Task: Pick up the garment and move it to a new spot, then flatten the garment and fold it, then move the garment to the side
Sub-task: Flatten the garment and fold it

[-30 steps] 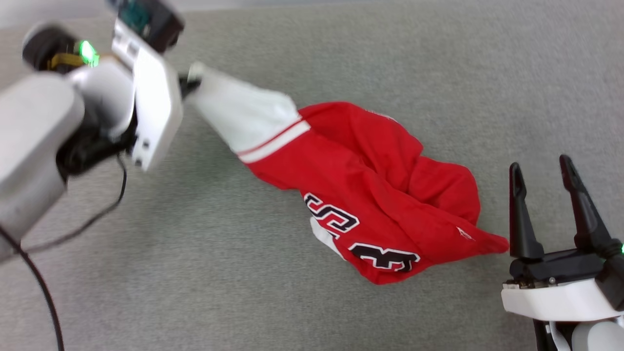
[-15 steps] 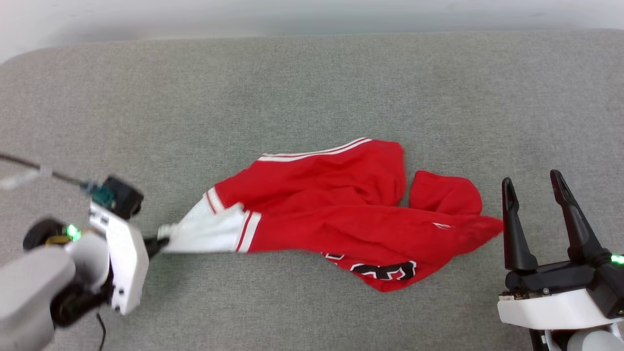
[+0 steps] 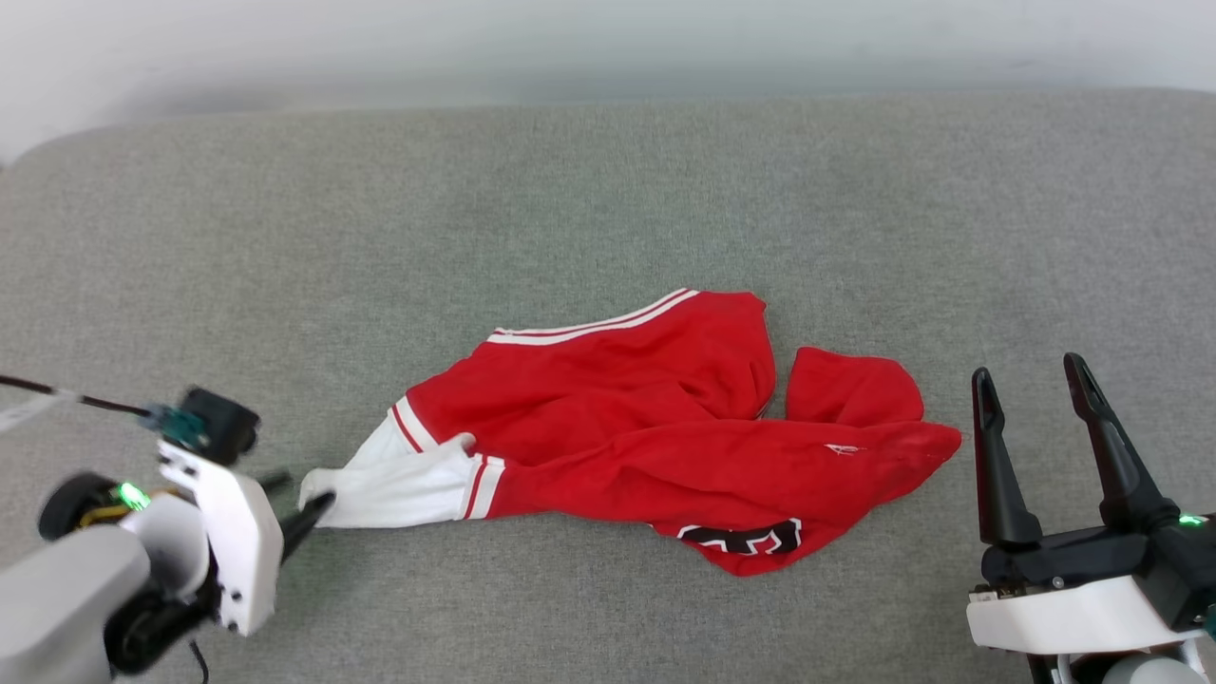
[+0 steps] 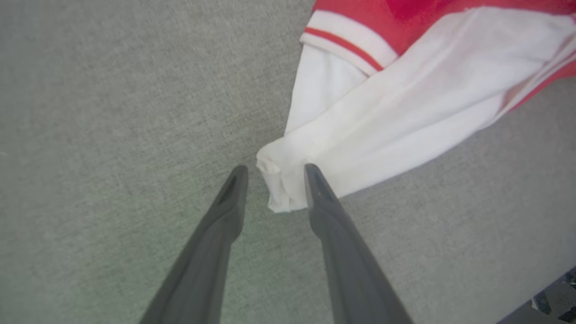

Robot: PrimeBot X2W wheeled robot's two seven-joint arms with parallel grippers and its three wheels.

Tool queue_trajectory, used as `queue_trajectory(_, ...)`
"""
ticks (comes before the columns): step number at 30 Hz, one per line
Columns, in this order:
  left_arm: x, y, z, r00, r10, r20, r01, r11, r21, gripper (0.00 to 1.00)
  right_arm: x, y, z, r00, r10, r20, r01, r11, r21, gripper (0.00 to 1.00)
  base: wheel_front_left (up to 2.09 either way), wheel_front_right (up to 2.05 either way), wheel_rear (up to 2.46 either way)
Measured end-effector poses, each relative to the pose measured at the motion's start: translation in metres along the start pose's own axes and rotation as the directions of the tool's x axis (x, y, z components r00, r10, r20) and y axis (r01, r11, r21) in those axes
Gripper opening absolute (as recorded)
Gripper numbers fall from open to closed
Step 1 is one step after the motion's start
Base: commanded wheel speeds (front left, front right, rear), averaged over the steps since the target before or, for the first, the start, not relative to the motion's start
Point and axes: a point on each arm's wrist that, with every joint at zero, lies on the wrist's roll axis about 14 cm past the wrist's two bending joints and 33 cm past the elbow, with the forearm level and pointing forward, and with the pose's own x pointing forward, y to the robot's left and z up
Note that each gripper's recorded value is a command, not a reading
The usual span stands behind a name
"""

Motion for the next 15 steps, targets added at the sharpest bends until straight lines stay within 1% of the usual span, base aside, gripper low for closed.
queue_trajectory(3,-0.011,0.008,0.036,0.988,0.05,0.148,-0.055,0.998,0.03,1.0,-0.002,0.0,0.005,1.0,-0.002,0.012,0.002,1.0,0.0,1.0,0.0,0.0,0.0)
queue_trajectory(6,-0.023,0.006,0.068,0.951,0.085,0.298,-0.099,0.994,0.033,1.0,-0.006,-0.001,0.009,1.0,-0.007,0.02,0.007,1.0,0.0,1.0,0.0,0.0,0.0)
queue_trajectory(8,-0.032,0.004,0.085,0.91,0.113,0.398,-0.141,0.989,0.042,1.0,-0.006,-0.001,0.014,0.999,-0.005,0.034,0.005,1.0,-0.009,1.0,0.0,0.0,0.0)
queue_trajectory(11,-0.047,0.003,0.104,0.834,0.176,0.522,-0.222,0.975,0.026,1.0,-0.003,-0.001,0.026,0.998,0.0,0.069,0.002,1.0,-0.03,1.0,0.0,0.0,0.0)
queue_trajectory(15,-0.063,-0.001,0.117,0.748,0.263,0.609,-0.304,0.952,-0.037,1.0,0.008,-0.001,0.045,0.991,0.011,0.131,0.0,0.997,-0.081,1.0,0.0,0.0,0.0)
